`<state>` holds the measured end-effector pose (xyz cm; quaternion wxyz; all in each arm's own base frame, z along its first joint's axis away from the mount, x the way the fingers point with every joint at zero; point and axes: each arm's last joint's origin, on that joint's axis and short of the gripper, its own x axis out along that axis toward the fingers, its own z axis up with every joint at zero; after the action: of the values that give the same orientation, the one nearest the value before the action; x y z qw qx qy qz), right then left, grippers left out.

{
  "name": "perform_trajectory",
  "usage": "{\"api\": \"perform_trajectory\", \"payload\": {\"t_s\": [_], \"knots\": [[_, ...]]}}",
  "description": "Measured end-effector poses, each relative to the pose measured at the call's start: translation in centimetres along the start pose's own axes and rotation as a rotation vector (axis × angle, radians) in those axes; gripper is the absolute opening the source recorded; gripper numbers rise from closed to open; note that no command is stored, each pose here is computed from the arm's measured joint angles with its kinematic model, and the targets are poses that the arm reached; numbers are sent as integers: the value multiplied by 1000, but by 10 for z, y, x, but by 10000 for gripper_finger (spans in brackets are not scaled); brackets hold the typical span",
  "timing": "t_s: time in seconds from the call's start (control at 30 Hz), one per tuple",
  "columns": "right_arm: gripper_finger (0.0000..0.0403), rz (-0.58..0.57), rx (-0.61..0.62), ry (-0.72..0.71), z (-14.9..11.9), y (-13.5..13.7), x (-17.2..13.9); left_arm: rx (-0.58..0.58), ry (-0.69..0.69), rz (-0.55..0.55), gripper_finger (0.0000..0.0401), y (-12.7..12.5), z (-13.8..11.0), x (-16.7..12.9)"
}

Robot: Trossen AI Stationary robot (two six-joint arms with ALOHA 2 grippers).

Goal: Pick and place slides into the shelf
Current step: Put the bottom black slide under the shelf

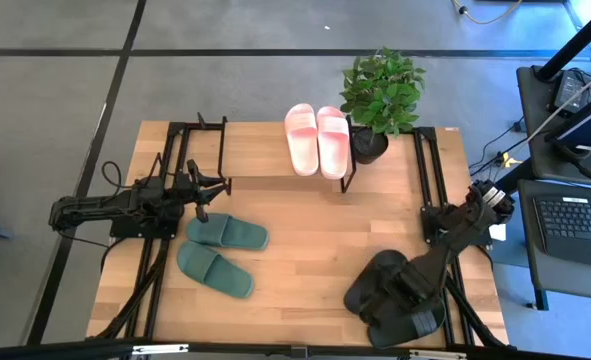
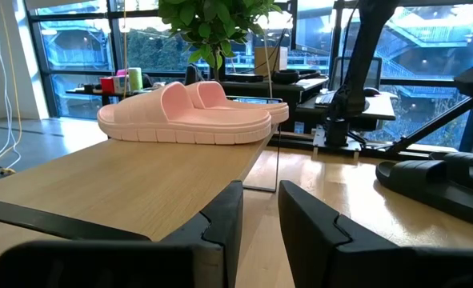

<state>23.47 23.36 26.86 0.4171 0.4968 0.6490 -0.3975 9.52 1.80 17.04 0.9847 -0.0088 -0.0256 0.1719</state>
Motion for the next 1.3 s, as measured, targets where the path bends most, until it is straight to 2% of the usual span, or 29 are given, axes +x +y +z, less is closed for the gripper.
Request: {"api": "perform_trajectory", "payload": {"t_s": [0.17,0.33,0.57,0.77,0.97,1.17,1.3], "knots": [[227,-62,83,62,-17,-12,7,0,0,0,76,0,0,0],[213,-76,86,40,-25,-10,22,3,0,0,76,0,0,0],[201,-160,62,1,-23,2,52,2,0,0,76,0,0,0],[201,-300,54,-58,-16,3,73,2,0,0,76,0,0,0],[200,-366,28,-96,-11,6,90,2,0,0,76,0,0,0],[200,-418,54,-131,-8,8,101,1,0,0,76,0,0,0],[200,-523,76,-112,-5,5,109,0,0,0,76,0,0,0]]}}
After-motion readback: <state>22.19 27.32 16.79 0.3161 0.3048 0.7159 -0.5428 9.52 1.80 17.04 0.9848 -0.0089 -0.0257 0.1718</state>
